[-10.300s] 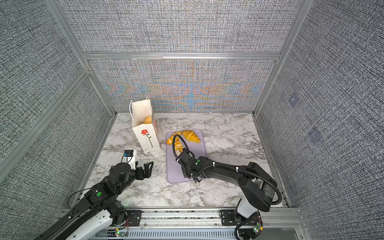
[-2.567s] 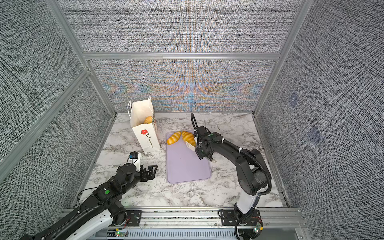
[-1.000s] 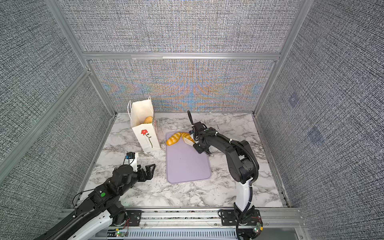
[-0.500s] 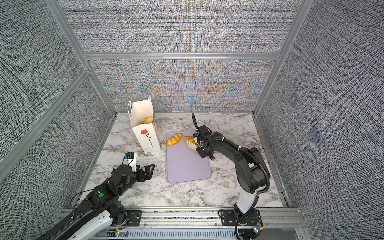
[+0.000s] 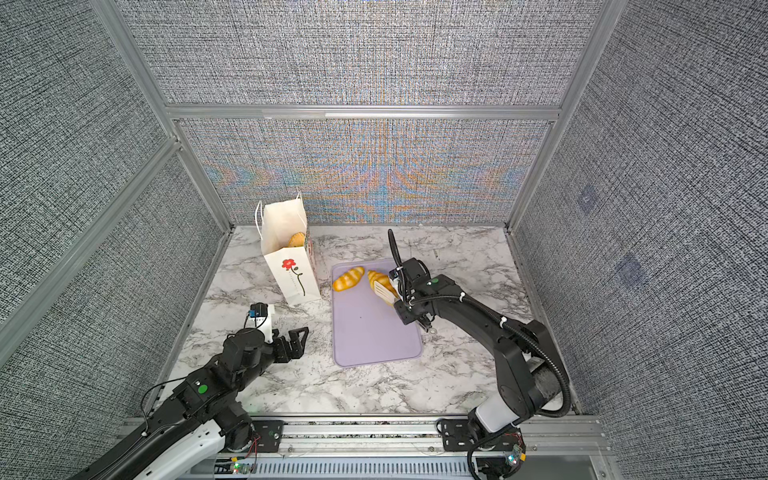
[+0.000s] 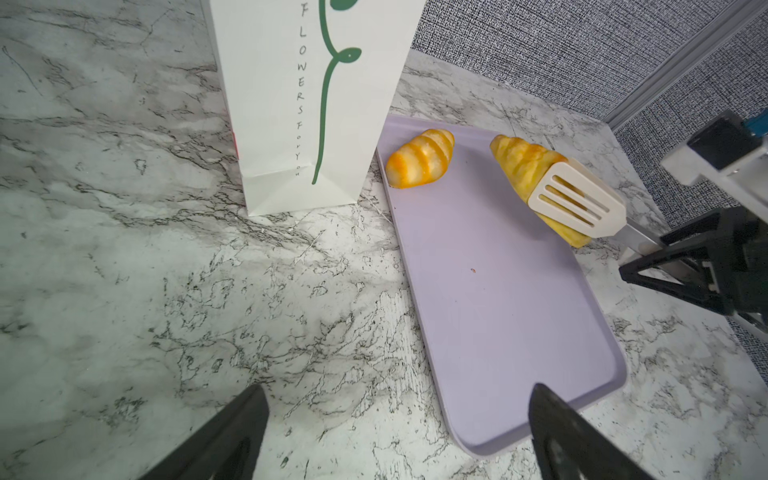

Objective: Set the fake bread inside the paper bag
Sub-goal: 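Carry the large croissant in the tongs over the paper bag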

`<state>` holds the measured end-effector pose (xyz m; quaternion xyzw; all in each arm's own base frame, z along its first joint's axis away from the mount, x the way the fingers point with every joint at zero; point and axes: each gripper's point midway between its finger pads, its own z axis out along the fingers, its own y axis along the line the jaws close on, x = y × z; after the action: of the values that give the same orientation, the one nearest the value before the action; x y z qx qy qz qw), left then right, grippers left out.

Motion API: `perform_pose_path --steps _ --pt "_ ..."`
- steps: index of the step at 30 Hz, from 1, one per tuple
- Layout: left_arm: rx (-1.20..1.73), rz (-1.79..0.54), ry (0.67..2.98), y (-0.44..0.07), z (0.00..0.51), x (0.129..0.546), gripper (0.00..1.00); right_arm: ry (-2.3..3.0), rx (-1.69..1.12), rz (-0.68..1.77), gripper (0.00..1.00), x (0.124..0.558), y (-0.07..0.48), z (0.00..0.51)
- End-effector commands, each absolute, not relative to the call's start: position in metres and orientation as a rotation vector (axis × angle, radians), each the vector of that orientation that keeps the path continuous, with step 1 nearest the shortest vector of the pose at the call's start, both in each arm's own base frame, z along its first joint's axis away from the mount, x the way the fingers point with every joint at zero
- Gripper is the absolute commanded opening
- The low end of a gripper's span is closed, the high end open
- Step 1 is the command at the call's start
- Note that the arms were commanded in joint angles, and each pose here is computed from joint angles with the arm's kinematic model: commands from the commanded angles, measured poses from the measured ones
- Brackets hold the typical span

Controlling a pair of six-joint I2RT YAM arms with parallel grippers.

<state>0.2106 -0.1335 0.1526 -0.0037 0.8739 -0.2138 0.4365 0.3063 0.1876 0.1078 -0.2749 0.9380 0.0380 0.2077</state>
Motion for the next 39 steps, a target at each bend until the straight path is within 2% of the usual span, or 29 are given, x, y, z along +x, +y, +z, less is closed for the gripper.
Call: perform_pose_path --steps 1,22,39 --pt "-0.002 -0.525 2.160 -0.133 0.158 0.212 0.99 2.569 -0.735 0.159 0.37 0.304 0.201 0.120" --pt "0.005 -0.497 2.126 -0.127 0.171 0.212 0.99 2.369 -0.804 0.406 0.37 0.255 0.277 0.183" --pt "-0.007 -0.477 2.113 -0.121 0.174 0.212 0.99 2.223 -0.857 0.531 0.37 0.242 0.337 0.230"
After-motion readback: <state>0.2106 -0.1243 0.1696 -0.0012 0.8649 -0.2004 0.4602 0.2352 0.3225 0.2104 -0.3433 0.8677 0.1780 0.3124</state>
